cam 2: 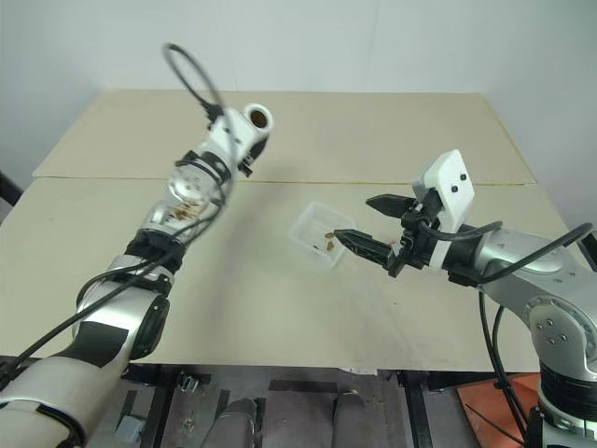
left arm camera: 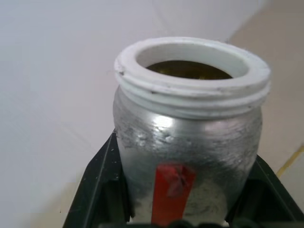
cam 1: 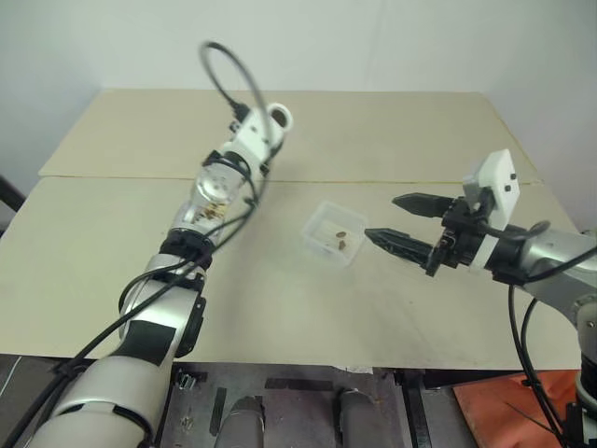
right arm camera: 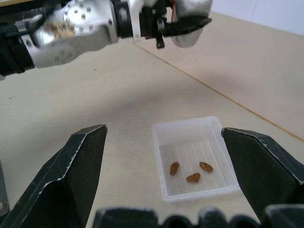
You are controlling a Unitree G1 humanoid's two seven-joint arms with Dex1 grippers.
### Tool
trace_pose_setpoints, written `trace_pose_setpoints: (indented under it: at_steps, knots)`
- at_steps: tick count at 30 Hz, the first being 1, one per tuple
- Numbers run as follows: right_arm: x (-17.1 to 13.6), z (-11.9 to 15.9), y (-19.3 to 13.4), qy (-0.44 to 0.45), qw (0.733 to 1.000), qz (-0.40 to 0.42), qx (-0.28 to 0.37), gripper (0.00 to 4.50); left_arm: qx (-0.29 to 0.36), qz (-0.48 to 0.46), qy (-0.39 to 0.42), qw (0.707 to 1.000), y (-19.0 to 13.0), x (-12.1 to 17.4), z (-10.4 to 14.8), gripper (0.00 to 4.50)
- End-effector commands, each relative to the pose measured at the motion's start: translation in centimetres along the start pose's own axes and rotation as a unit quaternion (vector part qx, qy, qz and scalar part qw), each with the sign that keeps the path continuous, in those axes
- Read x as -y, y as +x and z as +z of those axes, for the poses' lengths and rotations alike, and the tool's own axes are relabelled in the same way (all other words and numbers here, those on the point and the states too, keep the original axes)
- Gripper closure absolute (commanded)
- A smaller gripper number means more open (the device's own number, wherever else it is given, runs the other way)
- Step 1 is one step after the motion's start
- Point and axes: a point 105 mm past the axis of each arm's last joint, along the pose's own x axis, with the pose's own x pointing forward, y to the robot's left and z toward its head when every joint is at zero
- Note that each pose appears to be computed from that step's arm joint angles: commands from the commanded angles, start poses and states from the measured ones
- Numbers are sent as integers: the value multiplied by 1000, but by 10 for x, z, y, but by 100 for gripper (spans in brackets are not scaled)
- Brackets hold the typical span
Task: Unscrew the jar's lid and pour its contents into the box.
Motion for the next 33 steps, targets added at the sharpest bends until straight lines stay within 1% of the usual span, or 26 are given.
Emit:
trace_pose_setpoints:
  at_steps: [1,5,8,15,20,23,25,27,30,31,33]
  knots:
    - [0,12,-2,-27,999,2,20,3,-17,-29,-81,996,-17,-2,-7,257]
    - [-1,11,-1,-28,999,6,17,3,-39,-15,-101,994,-35,3,-34,257]
    - [-2,10,-1,-27,999,9,16,3,-34,2,-121,992,-40,7,-47,257]
    - [-7,8,-1,-26,1000,12,13,3,-26,0,-163,986,-42,26,-62,257]
    - [-12,6,0,-26,999,16,12,3,-48,-1,-178,983,-49,31,-78,257]
    - [-13,5,1,-24,999,18,12,3,-54,-6,-171,984,-56,35,-83,257]
    - [-14,5,2,-23,999,19,12,0,-56,-9,-167,984,-59,38,-85,184]
    - [-15,4,3,-22,999,21,12,0,-57,-11,-165,985,-64,40,-86,133]
    - [-14,3,4,-22,999,22,11,0,-58,-11,-159,985,-75,39,-86,30]
    - [-13,3,4,-21,999,21,12,0,-59,-14,-152,986,-80,39,-85,2]
    - [-13,2,4,-21,1000,21,11,0,-60,-23,-143,988,-93,37,-81,1]
